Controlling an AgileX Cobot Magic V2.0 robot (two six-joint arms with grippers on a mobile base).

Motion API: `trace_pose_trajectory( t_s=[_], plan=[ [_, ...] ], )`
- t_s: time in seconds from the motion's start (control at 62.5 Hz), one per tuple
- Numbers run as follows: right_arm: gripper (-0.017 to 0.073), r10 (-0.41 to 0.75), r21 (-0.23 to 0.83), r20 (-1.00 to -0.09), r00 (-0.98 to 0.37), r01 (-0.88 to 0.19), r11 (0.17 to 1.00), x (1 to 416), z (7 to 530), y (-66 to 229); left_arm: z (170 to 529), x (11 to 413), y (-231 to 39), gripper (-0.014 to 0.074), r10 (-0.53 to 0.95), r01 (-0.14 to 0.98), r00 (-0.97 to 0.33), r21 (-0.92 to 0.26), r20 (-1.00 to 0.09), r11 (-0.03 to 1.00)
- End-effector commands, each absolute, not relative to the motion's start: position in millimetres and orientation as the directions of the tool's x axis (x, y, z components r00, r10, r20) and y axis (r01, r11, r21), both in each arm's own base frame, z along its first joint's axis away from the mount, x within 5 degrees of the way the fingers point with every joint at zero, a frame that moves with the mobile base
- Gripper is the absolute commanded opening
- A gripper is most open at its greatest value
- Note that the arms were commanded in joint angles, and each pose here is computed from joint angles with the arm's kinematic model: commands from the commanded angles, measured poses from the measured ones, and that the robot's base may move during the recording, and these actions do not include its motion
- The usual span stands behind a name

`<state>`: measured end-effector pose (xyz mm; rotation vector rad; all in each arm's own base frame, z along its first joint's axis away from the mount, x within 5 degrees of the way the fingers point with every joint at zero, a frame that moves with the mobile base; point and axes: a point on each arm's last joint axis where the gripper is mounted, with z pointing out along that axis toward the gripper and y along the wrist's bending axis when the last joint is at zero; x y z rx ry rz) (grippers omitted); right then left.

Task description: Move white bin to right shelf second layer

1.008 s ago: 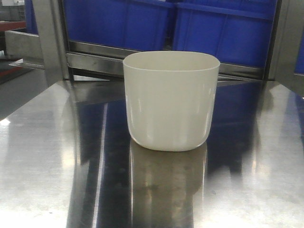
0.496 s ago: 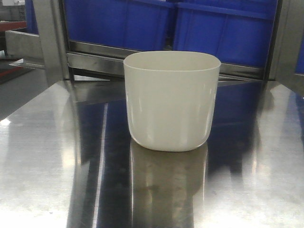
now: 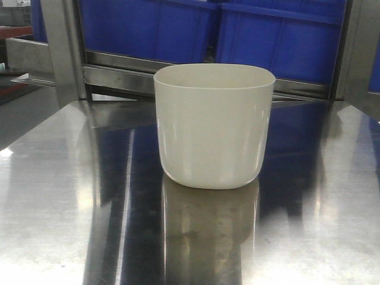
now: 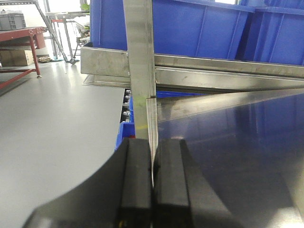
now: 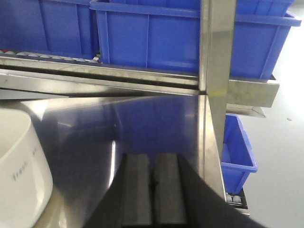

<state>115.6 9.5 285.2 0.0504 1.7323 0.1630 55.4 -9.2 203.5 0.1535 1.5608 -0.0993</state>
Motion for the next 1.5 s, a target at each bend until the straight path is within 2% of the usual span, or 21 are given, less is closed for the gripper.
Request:
trace_pose_trajectory(
  t_s=[0.0,0.272,0.448,0.576,0.624,0.736,0.832,0.896,1.487],
  plan=[
    [0.0056,0.122,0.13,-0.986,-0.113,-0.061,0.99,136.3,323.0,10.4,199.4,55.8,-9.0,0.0085,0.015,0.157,0.068,0.026,-0.998,0.987],
    [0.0056,0.145,0.173,-0.904,-0.403,-0.034,0.984,212.5,370.3,21.6,199.4,55.8,-9.0,0.0085,0.015,0.157,0.068,0.026,-0.998,0.987],
    [0.0056,0.08,0.166,-0.862,-0.501,-0.129,0.978,257.4,386.9,55.3,199.4,55.8,-9.0,0.0085,0.015,0.157,0.068,0.026,-0.998,0.987],
    [0.0064,0.0,0.16,-0.777,-0.63,-0.197,0.967,275.7,381.6,86.2,199.4,55.8,-9.0,0.0085,0.015,0.157,0.068,0.026,-0.998,0.987],
    [0.0092,-0.047,0.147,-0.743,-0.668,-0.231,0.962,280.3,379.5,98.8,199.4,55.8,-9.0,0.0085,0.015,0.157,0.068,0.026,-0.998,0.987],
    [0.0244,-0.114,0.13,-0.7,-0.705,-0.283,0.95,289.6,376.6,118.7,199.4,55.8,-9.0,0.0085,0.015,0.157,0.068,0.026,-0.998,0.987],
    [0.0447,-0.14,0.13,-0.697,-0.703,-0.316,0.94,293.0,376.1,132.5,199.4,55.8,-9.0,0.0085,0.015,0.157,0.068,0.026,-0.998,0.987],
    [0.0514,-0.151,0.129,-0.697,-0.701,-0.33,0.935,293.1,373.8,137.6,199.4,55.8,-9.0,0.0085,0.015,0.157,0.068,0.026,-0.998,0.987],
    [0.0519,-0.182,0.119,-0.631,-0.754,-0.326,0.938,310.1,345.2,147.8,199.4,55.8,-9.0,0.0085,0.015,0.157,0.068,0.026,-0.998,0.987]
  ],
)
